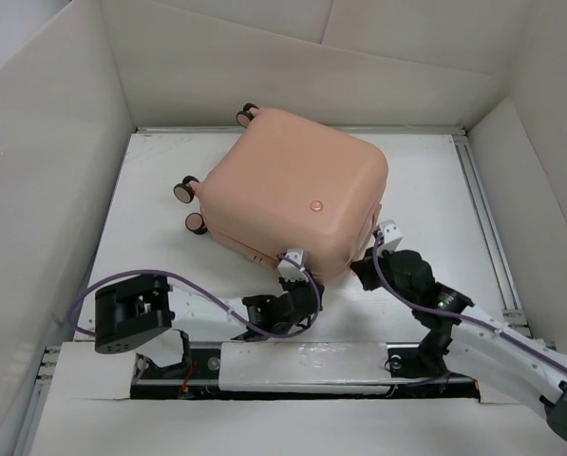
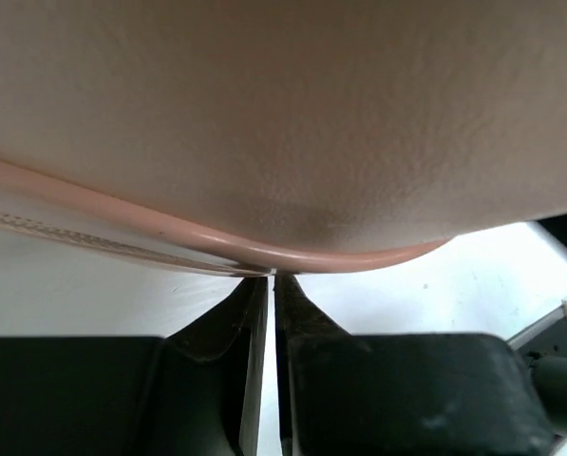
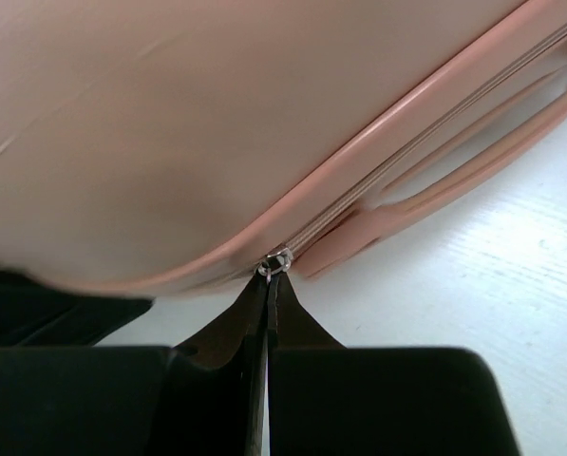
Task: Pack the luggage
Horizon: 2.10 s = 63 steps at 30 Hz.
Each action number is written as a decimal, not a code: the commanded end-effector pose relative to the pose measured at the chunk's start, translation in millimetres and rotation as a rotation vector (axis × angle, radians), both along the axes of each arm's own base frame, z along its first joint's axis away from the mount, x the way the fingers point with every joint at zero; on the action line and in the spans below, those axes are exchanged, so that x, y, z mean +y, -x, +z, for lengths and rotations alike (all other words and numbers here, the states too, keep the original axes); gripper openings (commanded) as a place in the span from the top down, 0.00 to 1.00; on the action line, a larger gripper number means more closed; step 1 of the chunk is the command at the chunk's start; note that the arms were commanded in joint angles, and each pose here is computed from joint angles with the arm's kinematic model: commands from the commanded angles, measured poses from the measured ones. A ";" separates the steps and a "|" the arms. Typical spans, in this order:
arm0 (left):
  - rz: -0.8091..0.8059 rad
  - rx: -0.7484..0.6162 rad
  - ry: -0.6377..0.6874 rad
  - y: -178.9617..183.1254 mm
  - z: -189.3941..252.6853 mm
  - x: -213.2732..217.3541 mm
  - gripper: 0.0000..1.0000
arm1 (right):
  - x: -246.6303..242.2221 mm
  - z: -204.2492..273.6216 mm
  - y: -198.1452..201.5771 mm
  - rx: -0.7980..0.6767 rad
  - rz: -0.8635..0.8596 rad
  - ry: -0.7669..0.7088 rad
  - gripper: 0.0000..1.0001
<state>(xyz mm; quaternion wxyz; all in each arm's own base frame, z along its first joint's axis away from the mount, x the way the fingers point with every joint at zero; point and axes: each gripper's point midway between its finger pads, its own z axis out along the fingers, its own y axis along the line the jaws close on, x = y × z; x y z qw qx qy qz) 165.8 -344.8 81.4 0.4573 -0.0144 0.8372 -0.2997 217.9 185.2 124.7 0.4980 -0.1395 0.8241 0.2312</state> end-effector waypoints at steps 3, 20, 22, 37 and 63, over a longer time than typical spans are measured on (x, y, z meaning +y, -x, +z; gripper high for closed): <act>0.029 -0.052 0.135 -33.5 39.2 -21.3 0.97 | 21.2 17.1 35.8 0.029 0.100 -0.103 1.00; -0.038 -0.040 0.252 -63.2 48.0 -43.7 0.98 | 104.4 65.3 82.2 0.053 0.352 -0.346 1.00; -0.048 -0.036 0.254 -61.7 47.9 -44.9 0.98 | 103.1 77.4 73.2 0.030 0.303 -0.368 1.00; -0.142 -0.019 0.309 -30.7 57.6 -7.8 0.48 | 100.8 94.2 51.7 0.002 0.174 -0.434 1.00; 0.268 -0.106 0.327 -175.1 224.7 177.8 0.02 | 85.6 87.8 52.3 0.010 0.146 -0.346 1.00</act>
